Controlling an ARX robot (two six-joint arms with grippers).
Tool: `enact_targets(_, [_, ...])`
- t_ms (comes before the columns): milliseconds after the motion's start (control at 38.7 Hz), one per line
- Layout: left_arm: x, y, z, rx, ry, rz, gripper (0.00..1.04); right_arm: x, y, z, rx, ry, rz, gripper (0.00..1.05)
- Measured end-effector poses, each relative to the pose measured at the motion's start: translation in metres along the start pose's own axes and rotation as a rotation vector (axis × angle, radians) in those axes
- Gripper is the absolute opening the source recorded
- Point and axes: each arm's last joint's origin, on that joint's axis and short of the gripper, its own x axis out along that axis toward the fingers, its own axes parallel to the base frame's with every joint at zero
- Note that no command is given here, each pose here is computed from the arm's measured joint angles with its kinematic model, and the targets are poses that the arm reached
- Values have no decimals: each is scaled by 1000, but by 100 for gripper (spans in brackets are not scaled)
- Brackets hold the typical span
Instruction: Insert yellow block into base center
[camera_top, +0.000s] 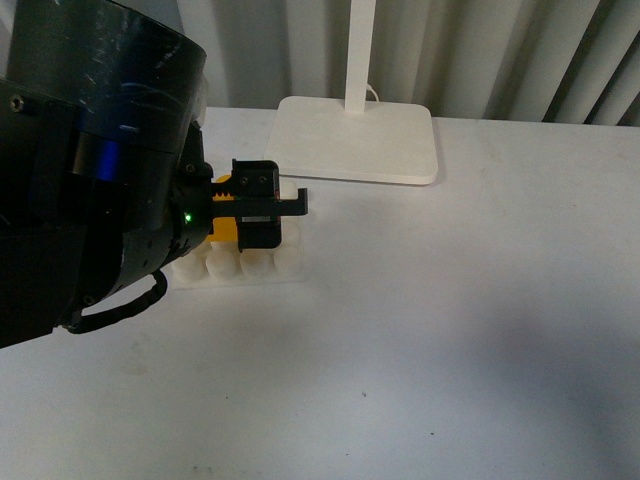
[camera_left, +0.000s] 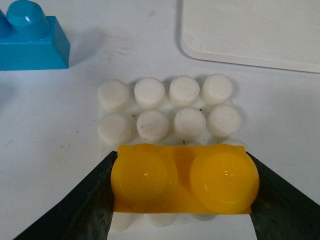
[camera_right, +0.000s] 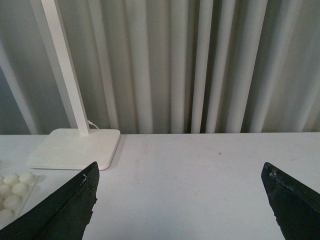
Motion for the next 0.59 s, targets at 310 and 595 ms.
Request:
enact_targets(310, [11, -5, -5, 10, 16, 11, 66, 0, 0, 0, 0, 0, 0, 95])
enact_targets(595, [20, -9, -5, 13, 21, 14, 66, 0, 0, 0, 0, 0, 0, 95])
